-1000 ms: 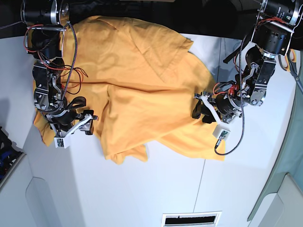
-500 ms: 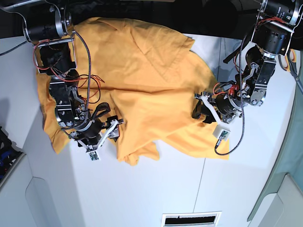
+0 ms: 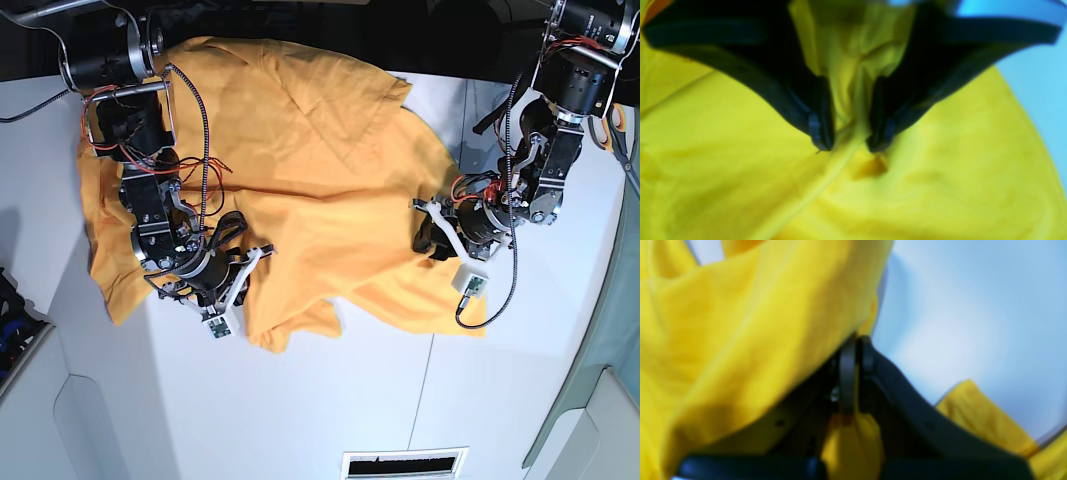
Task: Layout the t-shirt on the table in an organized manner, then fold the t-shirt properly
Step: 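Release and regrasp the shirt with the left gripper, pulling it inward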
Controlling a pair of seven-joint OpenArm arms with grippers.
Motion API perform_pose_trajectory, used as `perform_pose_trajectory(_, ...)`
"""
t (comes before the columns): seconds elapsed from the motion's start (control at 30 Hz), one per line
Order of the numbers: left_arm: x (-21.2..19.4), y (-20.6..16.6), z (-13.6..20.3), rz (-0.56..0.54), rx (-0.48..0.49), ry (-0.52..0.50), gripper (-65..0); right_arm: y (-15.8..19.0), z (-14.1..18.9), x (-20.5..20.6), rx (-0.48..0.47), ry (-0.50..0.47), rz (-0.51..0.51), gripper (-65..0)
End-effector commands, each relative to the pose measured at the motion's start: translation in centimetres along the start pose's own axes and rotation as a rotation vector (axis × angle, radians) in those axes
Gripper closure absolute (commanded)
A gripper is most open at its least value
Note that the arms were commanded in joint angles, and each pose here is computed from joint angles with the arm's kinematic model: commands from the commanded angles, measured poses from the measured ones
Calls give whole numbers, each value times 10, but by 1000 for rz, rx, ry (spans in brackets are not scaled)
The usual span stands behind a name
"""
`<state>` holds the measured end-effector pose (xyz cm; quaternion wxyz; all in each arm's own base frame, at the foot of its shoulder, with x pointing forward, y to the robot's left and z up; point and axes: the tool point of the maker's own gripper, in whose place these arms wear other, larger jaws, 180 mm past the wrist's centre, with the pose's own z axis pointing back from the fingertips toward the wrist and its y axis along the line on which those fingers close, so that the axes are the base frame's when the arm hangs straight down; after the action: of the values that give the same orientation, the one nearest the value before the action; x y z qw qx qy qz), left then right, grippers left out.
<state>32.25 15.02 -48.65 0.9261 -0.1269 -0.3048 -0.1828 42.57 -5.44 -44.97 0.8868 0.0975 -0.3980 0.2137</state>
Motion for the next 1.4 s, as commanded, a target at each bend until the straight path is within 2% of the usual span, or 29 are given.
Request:
perform_pose_trajectory(0.0, -62, 20, 10, -21, 79, 254, -149, -17, 3, 37, -42, -84, 14, 0)
perform_pose_trajectory(0.1, -67, 32, 17, -29, 101, 277, -92, -46, 9, 53, -131, -104, 27, 0)
perform_pose_trajectory(0.23, -75, 54, 30, -43, 139, 315, -91, -87, 22, 71, -224, -117, 59, 0)
perform_pose_trajectory(0.33, -76, 45, 33, -67, 57, 319, -91, -101, 27, 72, -255, -114, 56, 0)
perform_pose_trajectory(0.37, -77, 38, 33, -71, 16, 324, -91, -102, 27, 69, -258, -102, 49, -24)
perform_pose_trajectory(0.47, -76, 7, 31, -50, -132, 315, -92, -94, 24, 48, -227, -47, -25, -293)
perform_pose_trajectory(0.5, -75, -3, 30, -38, -177, 307, -93, -90, 23, 39, -212, -25, -56, -351)
perform_pose_trajectory(0.53, -73, -13, 29, -29, -216, 299, -93, -86, 22, 30, -197, -5, -85, -370)
perform_pose_trajectory(0.6, -71, -28, 28, -8, -272, 294, -94, -75, 21, 12, -175, 25, -119, -369)
perform_pose_trajectory(0.67, -71, -43, 26, 28, -314, 303, -122, -62, 22, 0, -158, 34, -124, -369)
perform_pose_trajectory(0.8, -72, -69, 25, 98, -394, 312, -184, -27, 35, 6, -116, -45, -123, -369)
perform_pose_trajectory(0.9, -69, -84, 24, 142, -441, 296, -185, 2, 49, 23, -78, -118, -128, -369)
perform_pose_trajectory(1.17, -50, -117, 25, 217, -564, 241, -185, 48, 42, 30, -3, -118, -185, -366)
perform_pose_trajectory(1.23, -35, -117, 26, 225, -580, 203, -185, 53, 37, 19, 8, -87, -197, -307)
perform_pose_trajectory(1.37, 5, -113, 28, 200, -591, 112, -185, 65, 27, -13, 52, -1, -198, -49)
